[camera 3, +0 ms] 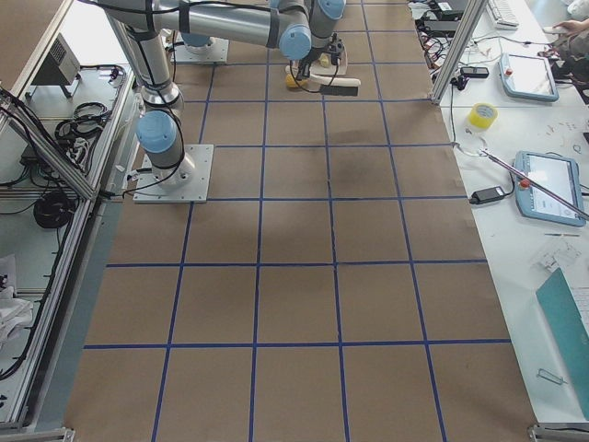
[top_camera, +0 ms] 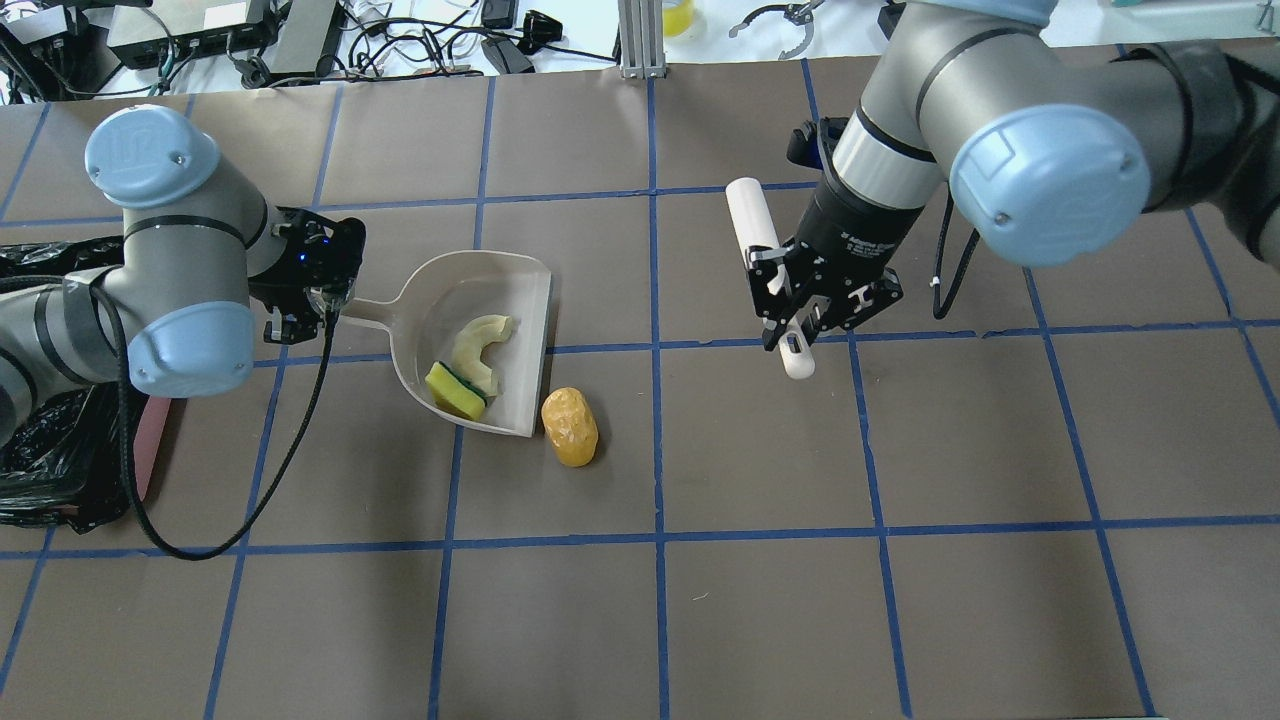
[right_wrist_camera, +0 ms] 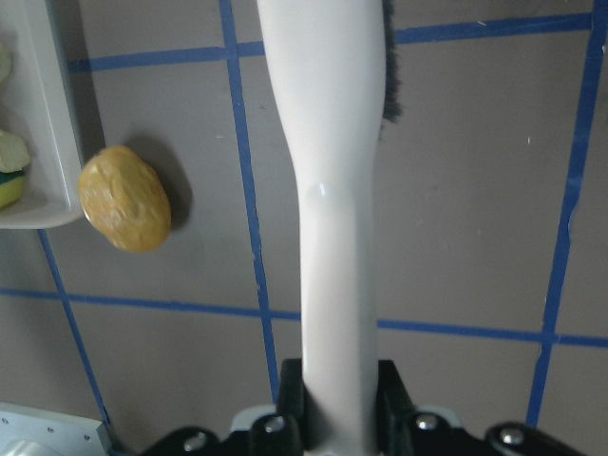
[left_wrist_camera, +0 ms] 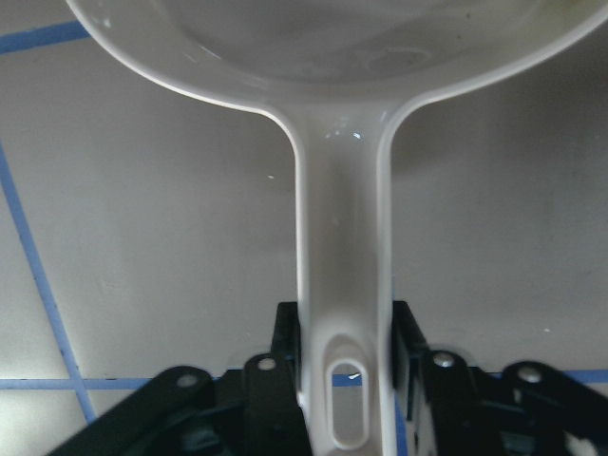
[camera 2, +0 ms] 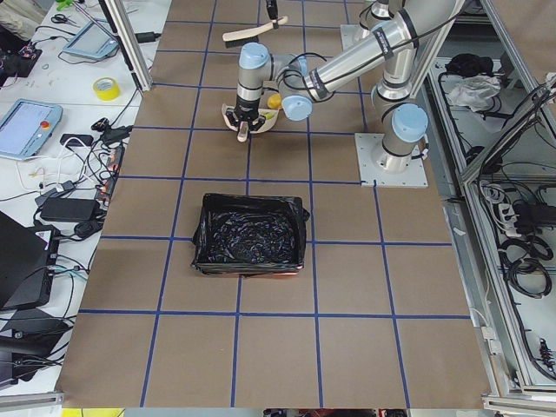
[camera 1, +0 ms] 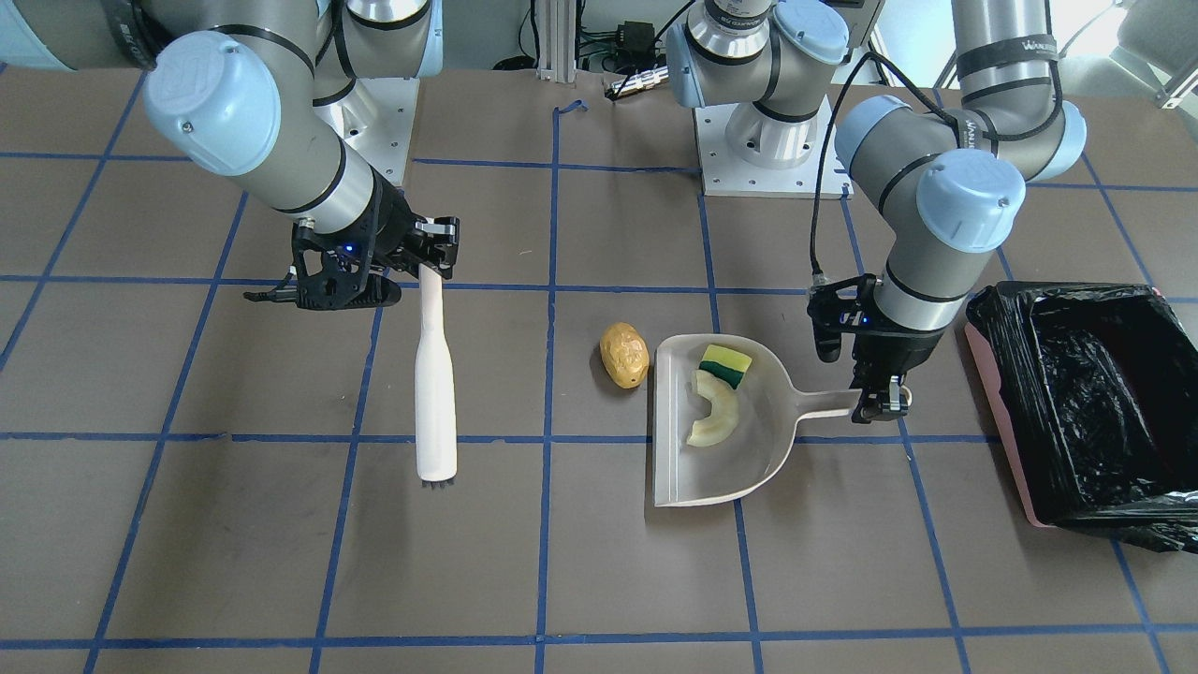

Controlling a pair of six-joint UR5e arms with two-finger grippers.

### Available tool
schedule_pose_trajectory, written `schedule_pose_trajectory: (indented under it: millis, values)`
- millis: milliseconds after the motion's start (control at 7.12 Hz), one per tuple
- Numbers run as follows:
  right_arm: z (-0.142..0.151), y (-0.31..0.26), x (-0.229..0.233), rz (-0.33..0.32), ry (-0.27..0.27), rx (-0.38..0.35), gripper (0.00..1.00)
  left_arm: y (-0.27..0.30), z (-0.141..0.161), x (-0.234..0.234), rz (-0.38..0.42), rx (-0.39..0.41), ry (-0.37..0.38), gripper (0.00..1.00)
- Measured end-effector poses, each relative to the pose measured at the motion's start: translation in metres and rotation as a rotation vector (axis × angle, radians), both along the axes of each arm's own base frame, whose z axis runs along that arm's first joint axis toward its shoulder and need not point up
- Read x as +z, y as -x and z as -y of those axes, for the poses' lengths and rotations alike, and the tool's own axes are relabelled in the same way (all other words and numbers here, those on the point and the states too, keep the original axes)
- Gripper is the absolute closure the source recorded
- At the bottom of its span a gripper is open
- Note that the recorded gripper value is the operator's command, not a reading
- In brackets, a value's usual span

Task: Sweep and dump trash into bin
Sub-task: 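Move the brush behind the yellow potato with the right gripper, then sweep the yellow potato into the dustpan with the brush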

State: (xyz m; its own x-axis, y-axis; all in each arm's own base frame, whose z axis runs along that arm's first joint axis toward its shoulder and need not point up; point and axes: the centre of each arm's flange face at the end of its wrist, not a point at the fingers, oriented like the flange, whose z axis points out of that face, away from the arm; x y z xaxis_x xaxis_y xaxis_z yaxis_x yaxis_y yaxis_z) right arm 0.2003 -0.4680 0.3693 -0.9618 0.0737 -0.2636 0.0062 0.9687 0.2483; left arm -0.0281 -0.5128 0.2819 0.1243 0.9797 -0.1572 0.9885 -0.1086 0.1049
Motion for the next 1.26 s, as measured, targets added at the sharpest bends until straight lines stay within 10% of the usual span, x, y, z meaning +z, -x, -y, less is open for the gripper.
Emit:
schedule_pose_trajectory:
  millis: [421,1263]
  values:
    - [-0.05,-0.03,-0.047,0.045,0.053,-0.074,1.0,0.003,-0.057,-0.024,0.01,0.006,0.022,1.0]
    - [-0.08,-0.141,-0.092,0.117,0.046,-0.095,1.0,-0.012,-0.07,-0.036,0.009,-0.007,-0.005,1.0]
